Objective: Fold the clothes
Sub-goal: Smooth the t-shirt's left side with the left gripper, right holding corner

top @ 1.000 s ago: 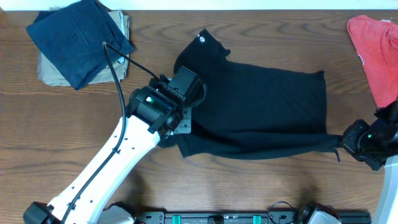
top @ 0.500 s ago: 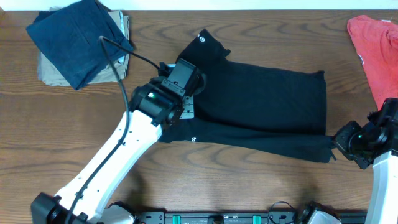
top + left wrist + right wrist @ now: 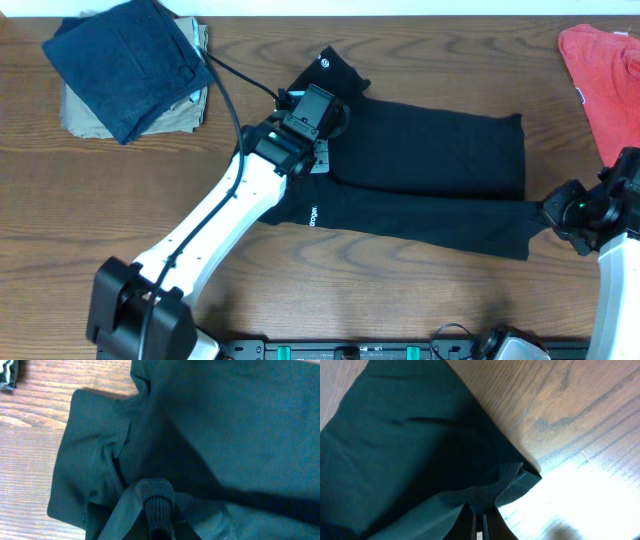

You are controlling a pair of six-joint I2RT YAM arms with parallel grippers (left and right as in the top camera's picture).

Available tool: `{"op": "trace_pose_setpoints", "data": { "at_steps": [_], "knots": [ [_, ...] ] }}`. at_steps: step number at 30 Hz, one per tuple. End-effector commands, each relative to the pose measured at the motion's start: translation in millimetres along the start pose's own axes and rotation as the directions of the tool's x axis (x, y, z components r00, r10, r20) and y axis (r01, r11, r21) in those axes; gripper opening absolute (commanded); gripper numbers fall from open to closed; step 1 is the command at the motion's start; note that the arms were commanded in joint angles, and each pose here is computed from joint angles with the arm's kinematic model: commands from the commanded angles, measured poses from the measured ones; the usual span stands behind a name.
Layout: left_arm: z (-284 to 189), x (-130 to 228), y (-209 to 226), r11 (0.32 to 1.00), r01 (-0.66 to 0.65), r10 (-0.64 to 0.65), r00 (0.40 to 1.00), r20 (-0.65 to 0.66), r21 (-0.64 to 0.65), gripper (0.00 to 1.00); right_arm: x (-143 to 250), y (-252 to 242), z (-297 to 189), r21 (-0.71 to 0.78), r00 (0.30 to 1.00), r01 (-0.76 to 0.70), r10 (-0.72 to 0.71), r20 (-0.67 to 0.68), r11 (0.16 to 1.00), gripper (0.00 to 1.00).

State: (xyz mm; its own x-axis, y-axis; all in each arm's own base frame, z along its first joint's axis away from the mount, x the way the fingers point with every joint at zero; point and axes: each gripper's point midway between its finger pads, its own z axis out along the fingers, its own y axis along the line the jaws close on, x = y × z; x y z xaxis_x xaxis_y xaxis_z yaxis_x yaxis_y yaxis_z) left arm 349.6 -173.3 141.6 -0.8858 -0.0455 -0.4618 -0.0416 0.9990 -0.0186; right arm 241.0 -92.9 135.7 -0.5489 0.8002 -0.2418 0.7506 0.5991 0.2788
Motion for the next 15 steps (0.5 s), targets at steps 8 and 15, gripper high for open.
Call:
{"op": "trace_pose_setpoints", "data": {
  "at_steps": [8,15],
  "knots": [
    [35,-11,32,0.991,0.038,-0.037,0.999,0.009,-0.132,0.06,4,-11,39,0.027,0.998,-0.049,0.049,-0.029,0.998,0.01],
    [59,-19,51,0.982,0.091,-0.091,0.996,0.003,-0.164,0.27,-6,-9,45,0.024,0.999,-0.045,0.045,0.001,0.999,0.01]
  ]
}}
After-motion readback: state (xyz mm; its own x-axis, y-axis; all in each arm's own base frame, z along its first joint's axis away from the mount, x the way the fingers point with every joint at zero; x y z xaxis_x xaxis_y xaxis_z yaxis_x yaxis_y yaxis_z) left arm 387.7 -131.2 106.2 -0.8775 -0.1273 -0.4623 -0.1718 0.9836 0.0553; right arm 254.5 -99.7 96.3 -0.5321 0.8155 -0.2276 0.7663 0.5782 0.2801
